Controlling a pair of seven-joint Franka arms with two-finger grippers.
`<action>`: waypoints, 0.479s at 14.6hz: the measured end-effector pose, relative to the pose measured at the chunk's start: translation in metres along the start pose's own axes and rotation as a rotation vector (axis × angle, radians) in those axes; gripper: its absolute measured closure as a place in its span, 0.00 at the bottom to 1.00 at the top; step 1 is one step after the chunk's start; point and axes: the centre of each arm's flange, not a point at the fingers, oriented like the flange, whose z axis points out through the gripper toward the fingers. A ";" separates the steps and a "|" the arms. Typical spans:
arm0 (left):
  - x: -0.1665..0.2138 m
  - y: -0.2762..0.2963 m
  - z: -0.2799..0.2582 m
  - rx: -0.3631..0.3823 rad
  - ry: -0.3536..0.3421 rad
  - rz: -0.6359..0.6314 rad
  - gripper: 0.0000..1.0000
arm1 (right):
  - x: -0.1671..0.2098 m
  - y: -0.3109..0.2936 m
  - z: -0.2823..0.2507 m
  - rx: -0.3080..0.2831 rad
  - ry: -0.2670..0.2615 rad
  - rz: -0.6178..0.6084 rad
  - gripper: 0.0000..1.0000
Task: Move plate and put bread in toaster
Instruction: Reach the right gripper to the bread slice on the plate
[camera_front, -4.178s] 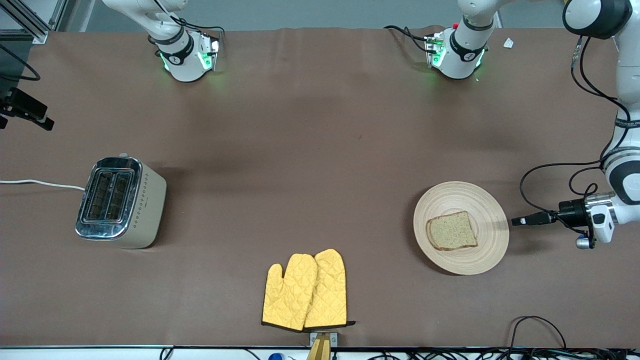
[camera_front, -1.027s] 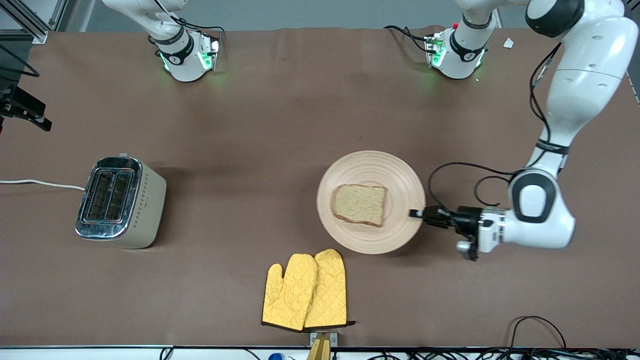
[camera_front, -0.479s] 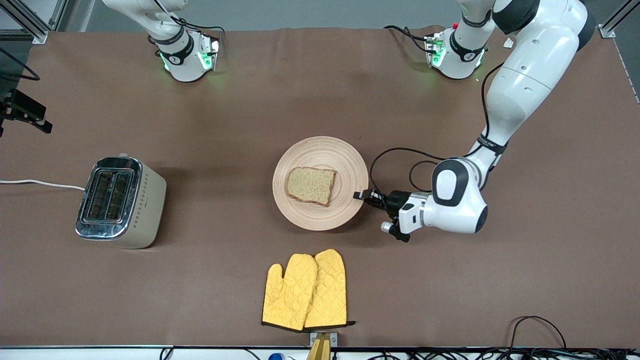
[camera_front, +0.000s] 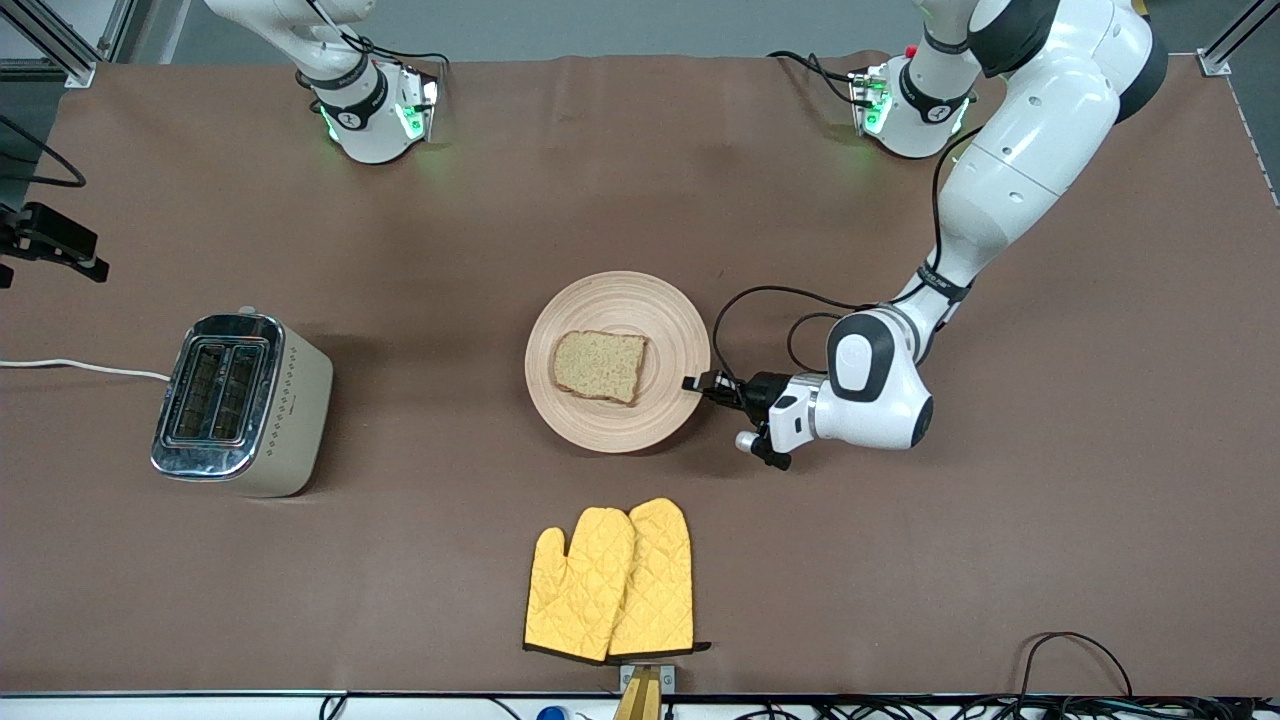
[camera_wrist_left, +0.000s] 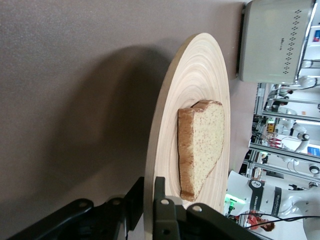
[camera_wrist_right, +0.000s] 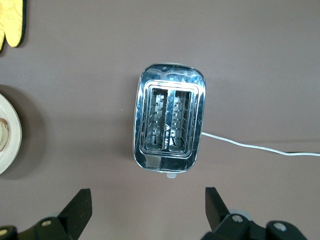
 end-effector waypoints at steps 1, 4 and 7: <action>-0.002 -0.007 0.004 -0.013 0.006 0.011 0.89 | 0.004 -0.003 0.008 0.009 -0.014 0.004 0.00; -0.007 -0.026 0.012 -0.018 0.019 0.025 0.89 | 0.015 -0.033 0.039 0.094 -0.072 0.118 0.00; -0.009 -0.037 0.018 -0.025 0.046 0.035 0.89 | 0.029 -0.105 0.073 0.103 -0.112 0.155 0.00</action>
